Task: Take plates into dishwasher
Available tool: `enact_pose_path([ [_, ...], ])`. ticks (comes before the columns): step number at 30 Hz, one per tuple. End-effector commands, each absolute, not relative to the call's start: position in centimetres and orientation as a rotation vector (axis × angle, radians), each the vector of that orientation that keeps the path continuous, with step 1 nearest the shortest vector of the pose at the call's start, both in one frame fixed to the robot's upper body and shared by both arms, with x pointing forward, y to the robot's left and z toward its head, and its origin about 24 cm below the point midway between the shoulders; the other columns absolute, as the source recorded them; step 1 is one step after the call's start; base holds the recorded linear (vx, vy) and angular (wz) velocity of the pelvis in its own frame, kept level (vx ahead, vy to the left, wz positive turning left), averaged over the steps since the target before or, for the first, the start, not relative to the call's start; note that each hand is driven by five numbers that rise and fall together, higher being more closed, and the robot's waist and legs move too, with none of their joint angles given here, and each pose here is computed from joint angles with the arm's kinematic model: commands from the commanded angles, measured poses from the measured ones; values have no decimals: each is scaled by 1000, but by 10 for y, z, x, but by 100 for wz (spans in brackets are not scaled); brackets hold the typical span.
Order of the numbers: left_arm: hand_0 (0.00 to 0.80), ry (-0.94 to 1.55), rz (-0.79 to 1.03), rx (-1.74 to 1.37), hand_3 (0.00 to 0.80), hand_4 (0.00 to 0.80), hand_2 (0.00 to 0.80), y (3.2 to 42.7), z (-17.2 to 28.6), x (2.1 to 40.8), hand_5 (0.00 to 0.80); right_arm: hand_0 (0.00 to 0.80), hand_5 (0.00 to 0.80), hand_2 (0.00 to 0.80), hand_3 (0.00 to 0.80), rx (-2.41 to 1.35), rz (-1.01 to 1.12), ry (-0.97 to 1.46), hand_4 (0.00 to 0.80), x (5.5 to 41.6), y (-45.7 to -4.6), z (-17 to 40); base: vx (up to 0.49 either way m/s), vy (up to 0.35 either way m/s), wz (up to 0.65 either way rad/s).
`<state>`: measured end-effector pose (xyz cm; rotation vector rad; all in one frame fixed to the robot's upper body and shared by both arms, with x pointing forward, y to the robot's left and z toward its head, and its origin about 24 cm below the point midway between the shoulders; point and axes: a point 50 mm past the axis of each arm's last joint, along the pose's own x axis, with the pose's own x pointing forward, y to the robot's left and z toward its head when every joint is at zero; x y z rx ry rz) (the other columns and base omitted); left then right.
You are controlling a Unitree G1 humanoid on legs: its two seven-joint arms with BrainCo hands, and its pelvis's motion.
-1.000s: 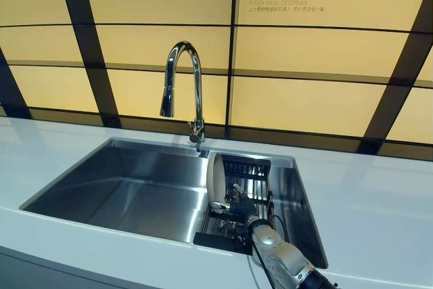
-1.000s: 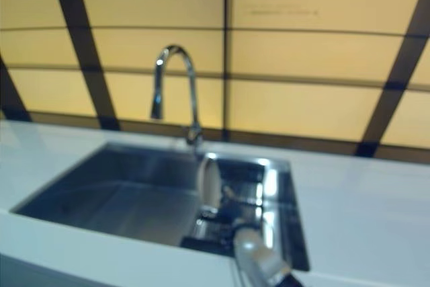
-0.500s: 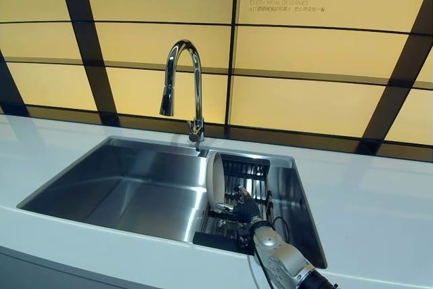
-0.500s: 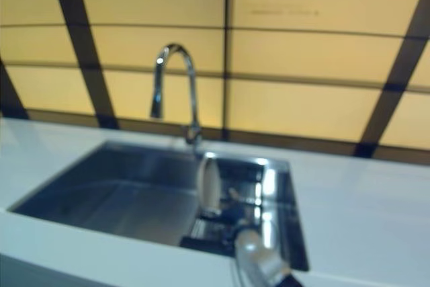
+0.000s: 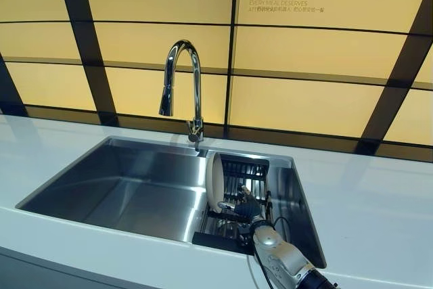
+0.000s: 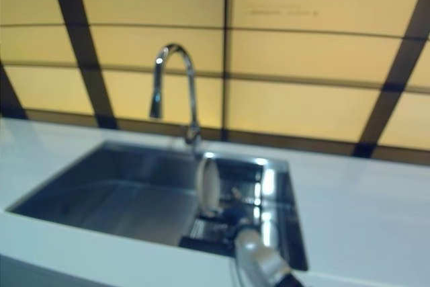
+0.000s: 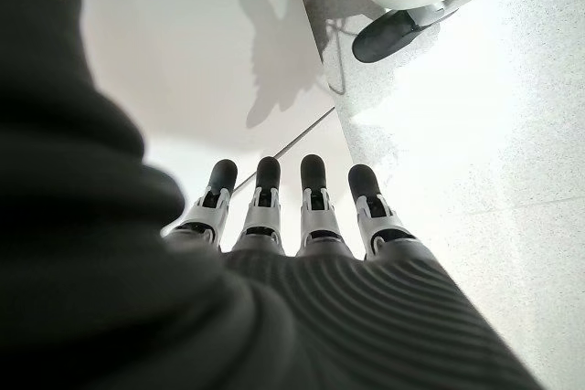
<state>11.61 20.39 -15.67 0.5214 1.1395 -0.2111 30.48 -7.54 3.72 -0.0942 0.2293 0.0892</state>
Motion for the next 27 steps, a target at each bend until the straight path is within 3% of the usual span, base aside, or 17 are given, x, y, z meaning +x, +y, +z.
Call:
enact_pose_path([
  [1,0,1146,-209,482,0,0,0,190,-159,122,0,0,0,0,0,-54,77,69,0,331,-61,85,0,0,0],
  [27,0,1175,-146,461,0,0,0,203,-163,104,0,0,0,0,0,-78,56,53,0,345,-42,118,-1,-43,0],
])
